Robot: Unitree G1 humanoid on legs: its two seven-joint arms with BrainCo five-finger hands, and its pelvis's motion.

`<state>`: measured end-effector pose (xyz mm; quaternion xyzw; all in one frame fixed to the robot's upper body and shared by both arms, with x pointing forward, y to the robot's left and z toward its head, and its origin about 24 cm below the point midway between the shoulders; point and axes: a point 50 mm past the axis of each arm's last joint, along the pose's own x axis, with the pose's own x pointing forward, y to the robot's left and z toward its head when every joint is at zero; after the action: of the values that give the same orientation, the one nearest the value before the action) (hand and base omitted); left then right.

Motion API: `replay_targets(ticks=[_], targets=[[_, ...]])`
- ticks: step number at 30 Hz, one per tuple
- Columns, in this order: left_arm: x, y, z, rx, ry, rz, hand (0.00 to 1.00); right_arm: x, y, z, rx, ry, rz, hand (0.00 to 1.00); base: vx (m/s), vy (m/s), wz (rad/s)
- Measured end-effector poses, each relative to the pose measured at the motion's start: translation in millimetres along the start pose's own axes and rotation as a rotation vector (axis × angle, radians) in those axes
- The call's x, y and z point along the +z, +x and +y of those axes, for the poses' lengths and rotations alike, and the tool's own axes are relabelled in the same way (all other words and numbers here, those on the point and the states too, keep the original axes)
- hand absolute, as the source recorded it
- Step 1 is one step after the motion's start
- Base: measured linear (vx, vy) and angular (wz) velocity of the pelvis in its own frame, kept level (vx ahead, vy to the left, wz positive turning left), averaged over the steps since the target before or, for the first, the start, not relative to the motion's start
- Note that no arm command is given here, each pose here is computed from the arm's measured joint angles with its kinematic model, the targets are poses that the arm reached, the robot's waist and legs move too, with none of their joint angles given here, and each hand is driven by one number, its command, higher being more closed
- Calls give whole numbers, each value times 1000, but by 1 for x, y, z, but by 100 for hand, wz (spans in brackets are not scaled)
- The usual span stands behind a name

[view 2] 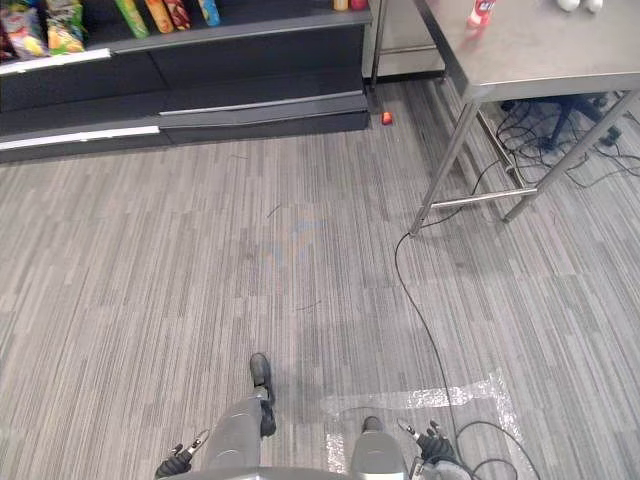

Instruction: Put the gum and the chips on the shelf.

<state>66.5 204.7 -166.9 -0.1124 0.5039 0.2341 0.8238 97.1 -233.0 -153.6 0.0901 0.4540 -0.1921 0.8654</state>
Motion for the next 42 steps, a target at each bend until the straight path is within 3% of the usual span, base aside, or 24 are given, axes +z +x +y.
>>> replay_targets(ticks=[4,17,31,38,42], targets=[[8,2,12,27,22,-27,0,-4,1,15,47,12,15,0,478,330,-22],[12,4,2,-45,222,-23,0,-13,-5,9,22,64,14,0,362,171,0],[11,3,-16,-68,27,-16,0,-15,-7,1,-13,123,6,0,610,-232,24],[28,3,-29,-75,-164,-100,0,-13,-8,1,-3,99,-4,0,432,-30,-53],[32,3,-29,-85,-177,-123,0,-18,-9,2,1,92,12,0,390,155,-43]])
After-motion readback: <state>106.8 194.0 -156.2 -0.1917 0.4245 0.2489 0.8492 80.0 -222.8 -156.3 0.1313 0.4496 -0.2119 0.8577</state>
